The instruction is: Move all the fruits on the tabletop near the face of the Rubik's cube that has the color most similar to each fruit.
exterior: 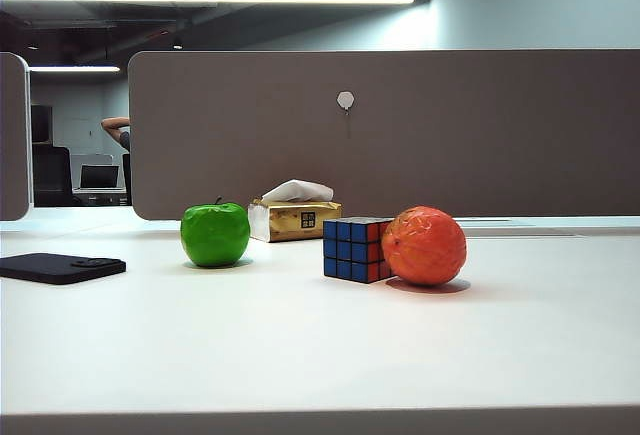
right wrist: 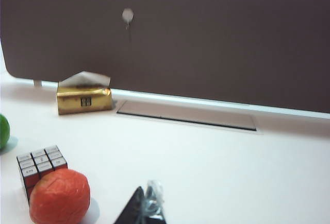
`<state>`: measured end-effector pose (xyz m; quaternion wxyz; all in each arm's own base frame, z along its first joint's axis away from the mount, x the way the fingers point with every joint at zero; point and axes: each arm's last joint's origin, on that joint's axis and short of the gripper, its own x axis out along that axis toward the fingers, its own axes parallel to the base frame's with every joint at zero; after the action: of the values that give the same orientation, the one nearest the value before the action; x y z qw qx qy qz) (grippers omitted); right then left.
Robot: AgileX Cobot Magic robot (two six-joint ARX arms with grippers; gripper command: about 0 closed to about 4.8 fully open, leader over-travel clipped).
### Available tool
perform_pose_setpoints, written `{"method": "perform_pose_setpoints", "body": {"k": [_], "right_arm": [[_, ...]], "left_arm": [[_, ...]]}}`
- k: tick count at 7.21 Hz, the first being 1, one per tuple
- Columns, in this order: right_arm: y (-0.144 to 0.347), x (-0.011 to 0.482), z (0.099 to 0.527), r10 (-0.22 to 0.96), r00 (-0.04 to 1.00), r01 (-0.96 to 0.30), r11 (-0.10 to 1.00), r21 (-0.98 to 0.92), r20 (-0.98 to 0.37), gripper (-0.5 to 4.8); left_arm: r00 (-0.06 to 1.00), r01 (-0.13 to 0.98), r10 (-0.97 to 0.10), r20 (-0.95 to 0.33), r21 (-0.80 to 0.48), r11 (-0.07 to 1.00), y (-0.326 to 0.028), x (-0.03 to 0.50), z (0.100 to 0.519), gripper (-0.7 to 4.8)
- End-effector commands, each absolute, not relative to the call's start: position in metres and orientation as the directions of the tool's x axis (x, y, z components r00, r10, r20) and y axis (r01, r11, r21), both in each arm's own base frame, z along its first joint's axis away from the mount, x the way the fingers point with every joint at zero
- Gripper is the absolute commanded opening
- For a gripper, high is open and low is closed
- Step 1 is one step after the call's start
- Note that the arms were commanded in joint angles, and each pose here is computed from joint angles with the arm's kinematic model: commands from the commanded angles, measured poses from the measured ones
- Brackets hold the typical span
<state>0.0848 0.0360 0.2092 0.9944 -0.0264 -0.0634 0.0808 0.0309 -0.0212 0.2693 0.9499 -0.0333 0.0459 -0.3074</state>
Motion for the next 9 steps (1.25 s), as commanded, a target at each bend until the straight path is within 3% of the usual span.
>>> {"method": "perform_pose_setpoints", "body": {"k": [1,2,3,5,9], "right_arm": [[0.046,0.090,0.163,0.381,0.924,-0.381,0.924,-0.030,-0.029,-0.01],[0.039,0.093,0.165,0.190,0.982,-0.190,0.980,-0.062,-0.006,0.00],[0.015,0.099,0.180,0.090,0.985,-0.090,0.996,-0.005,0.147,-0.01],[0.005,0.100,0.183,0.109,0.979,-0.119,0.992,0.048,0.171,-0.01],[0.003,0.099,0.186,0.159,0.966,-0.171,0.984,0.044,0.203,-0.01]], "left_arm": [[0.804,0.575,-0.583,-0.116,-0.095,0.813,-0.025,0.038,0.255,-0.05],[0.805,0.575,-0.582,-0.115,-0.089,0.813,-0.027,0.041,0.250,-0.05],[0.854,0.503,-0.509,-0.111,-0.078,0.861,-0.027,0.048,0.244,-0.05],[0.902,0.412,-0.417,-0.110,-0.067,0.909,-0.025,0.049,0.244,-0.05],[0.933,0.348,-0.352,-0.079,-0.063,0.935,-0.023,0.050,0.246,-0.05]]}}
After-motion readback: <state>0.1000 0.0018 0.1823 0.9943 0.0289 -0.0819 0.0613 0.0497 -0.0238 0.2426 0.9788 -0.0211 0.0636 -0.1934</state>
